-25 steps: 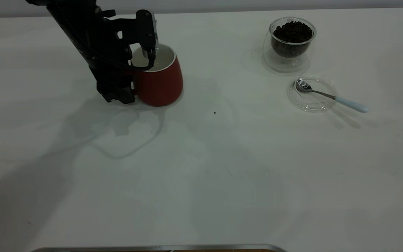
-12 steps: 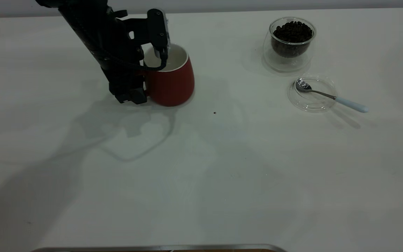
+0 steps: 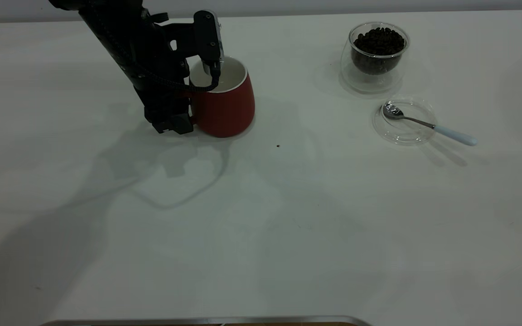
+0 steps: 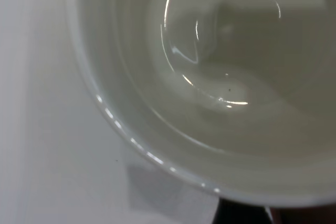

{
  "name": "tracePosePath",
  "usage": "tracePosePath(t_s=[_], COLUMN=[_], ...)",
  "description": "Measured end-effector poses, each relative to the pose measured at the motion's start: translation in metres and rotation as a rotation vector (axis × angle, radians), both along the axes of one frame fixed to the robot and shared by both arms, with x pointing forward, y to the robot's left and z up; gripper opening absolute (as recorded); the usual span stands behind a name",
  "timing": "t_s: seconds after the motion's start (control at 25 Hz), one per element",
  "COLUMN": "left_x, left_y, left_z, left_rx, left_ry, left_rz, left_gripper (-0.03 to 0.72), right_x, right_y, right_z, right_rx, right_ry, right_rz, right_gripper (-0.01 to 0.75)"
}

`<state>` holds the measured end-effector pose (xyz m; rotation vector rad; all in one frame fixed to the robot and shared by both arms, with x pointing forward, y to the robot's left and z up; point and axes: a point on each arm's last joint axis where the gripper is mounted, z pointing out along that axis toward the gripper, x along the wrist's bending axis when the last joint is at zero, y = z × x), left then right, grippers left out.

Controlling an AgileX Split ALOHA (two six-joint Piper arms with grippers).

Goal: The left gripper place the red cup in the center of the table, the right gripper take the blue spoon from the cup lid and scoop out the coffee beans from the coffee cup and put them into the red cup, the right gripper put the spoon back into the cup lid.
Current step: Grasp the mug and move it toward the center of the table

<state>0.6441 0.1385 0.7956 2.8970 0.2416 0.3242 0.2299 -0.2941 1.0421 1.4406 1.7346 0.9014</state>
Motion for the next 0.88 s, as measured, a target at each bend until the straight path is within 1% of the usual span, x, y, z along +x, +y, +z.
tracePosePath(t_s=[0.12, 0.32, 0.68, 0.88], left_x=[-0.001, 0.0, 0.0, -0.005], left_y=[0.001, -0.001, 0.002, 0.003], left_z=[0.007, 0.034, 0.062, 0.098], left_rx=[-0.001, -0.017, -0.026, -0.045], left_ry=[0.02, -0.004, -0.015, -0.008], left_rz=[-0.001, -0.006, -0.011, 0.005], left_gripper=[0.518, 0.518, 0.518, 0.518], right_x=[0.0, 0.0, 0.0, 0.0], right_y=[0.0, 0.0, 0.0, 0.0], right_z=[0.0, 0.0, 0.0, 0.0], right_rx=[0.0, 0.0, -0.001, 0.0], right_ry=[0.0, 0.0, 0.0, 0.0], right_rz=[0.0, 0.0, 0.0, 0.0], right_gripper=[0.397, 0.397, 0.398, 0.398])
